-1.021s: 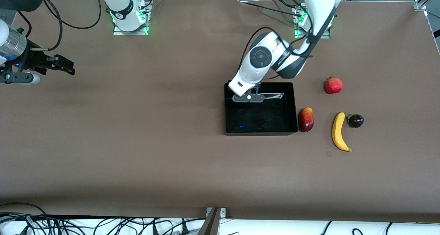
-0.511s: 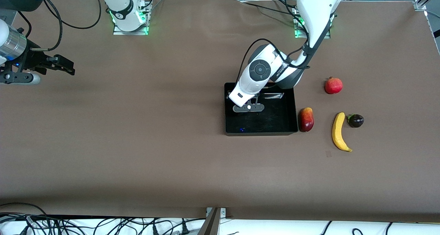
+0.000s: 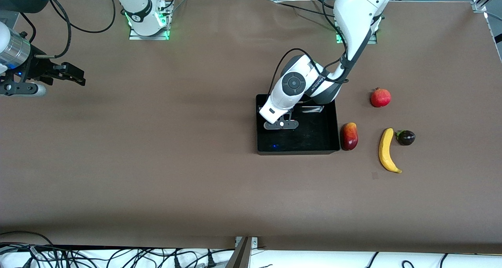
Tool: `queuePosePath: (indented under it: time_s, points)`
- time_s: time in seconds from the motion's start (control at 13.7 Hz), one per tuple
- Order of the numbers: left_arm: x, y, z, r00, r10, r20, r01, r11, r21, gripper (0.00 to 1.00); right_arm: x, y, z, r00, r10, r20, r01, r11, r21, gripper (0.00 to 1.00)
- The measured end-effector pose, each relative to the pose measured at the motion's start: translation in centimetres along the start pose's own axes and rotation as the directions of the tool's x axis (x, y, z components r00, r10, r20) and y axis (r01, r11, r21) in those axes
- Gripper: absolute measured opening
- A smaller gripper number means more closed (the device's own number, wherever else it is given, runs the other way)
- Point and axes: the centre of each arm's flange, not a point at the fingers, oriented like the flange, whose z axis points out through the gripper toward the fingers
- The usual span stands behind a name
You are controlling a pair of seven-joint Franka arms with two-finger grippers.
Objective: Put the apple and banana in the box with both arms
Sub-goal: 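Carry the apple into the black box and open the left gripper, then lower the left gripper onto the yellow banana and grasp it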
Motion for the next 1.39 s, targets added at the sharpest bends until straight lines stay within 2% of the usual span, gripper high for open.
queuePosePath:
  time_s: [0.22, 0.29, 0.51, 0.66, 0.88, 1.24, 1.39]
  points:
    - [0.3, 0.2, -0.7, 1.000, 0.000, -0.023, -0.001, 1.000, -0.018, 0.98, 0.0, 0.0, 0.0, 1.000, 0.000, 0.000, 0.000, 1.000, 0.000, 1.00]
    - [0.4, 0.2, -1.3, 1.000, -0.001, -0.032, 0.000, 1.000, -0.022, 1.00, 0.0, 0.0, 0.0, 1.000, 0.000, 0.000, 0.000, 1.000, 0.000, 1.00]
    - [2.3, -1.8, -5.7, 0.997, -0.040, -0.070, 0.038, 0.999, -0.034, 1.00, 0.0, 0.0, 0.0, 1.000, 0.000, 0.000, 0.000, 1.000, 0.000, 1.00]
    - [4.0, -5.7, -10.0, 0.996, -0.055, -0.065, 0.054, 0.999, -0.006, 1.00, 0.0, 0.0, 0.0, 1.000, 0.000, 0.000, 0.000, 1.000, 0.000, 1.00]
    - [6.5, -14.0, -15.6, 0.998, 0.025, -0.060, -0.023, 0.999, 0.033, 1.00, 0.0, 0.0, 0.0, 1.000, 0.000, 0.000, 0.000, 1.000, 0.000, 1.00]
    - [9.8, -28.9, -15.1, 0.988, 0.152, -0.007, -0.151, 0.986, 0.074, 1.00, 0.0, 0.0, 0.0, 1.000, 0.000, 0.000, 0.000, 1.000, 0.000, 1.00]
    - [10.5, -32.1, -14.3, 0.979, 0.203, 0.004, -0.201, 0.967, 0.157, 1.00, 0.0, 0.0, 0.0, 1.000, 0.000, 0.000, 0.000, 1.000, 0.000, 1.00]
